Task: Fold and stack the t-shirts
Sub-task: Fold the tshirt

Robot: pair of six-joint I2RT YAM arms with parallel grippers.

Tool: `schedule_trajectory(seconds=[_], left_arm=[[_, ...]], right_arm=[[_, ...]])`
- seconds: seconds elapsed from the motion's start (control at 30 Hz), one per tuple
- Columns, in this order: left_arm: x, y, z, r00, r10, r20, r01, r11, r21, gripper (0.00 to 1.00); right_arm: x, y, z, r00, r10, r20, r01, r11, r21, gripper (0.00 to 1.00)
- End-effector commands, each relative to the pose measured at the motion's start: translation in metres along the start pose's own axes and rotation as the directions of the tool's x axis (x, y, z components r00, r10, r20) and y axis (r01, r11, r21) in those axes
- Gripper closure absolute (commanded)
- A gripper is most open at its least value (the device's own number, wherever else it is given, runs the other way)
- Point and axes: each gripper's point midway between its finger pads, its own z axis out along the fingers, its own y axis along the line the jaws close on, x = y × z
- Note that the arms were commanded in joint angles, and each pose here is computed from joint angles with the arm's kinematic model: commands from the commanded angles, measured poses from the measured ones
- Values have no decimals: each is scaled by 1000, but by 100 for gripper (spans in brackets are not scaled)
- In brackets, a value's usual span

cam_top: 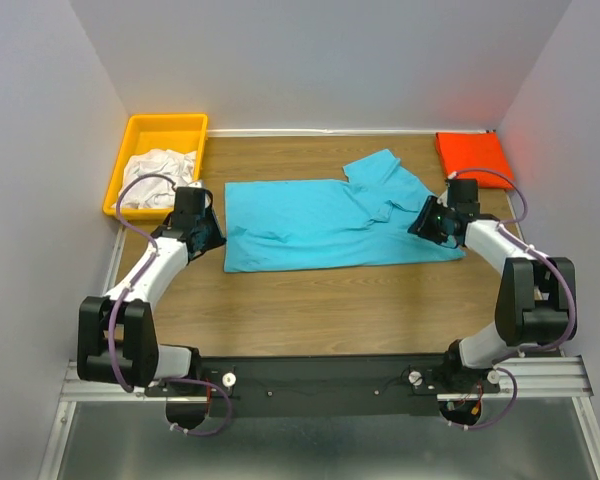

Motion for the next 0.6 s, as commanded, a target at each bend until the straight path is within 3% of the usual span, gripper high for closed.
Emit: schedule_trajectory(seconds=[0.0,0.1,0.3,0.43,0.57], left_arm=[[-12,-32,4,999,40,15,-42,994,105,73],[-9,-44,21,998,60,-23,-56,988,142,74],[-3,-49,53,993,86,-76,-75,987,141,74],[-1,-41,64,993,88,-78,-79,992,103,74],[10,-26,71,991,86,-100,-82,996,45,74]], right_arm=[[-8,65,-8,989,-145,17,145,967,-209,57],[1,111,-1,957,-288,12,276,903,-328,57],[37,213,17,843,-537,44,474,701,-533,57],[63,265,34,775,-628,70,528,582,-618,57],[86,296,53,733,-676,79,542,509,-669,57]])
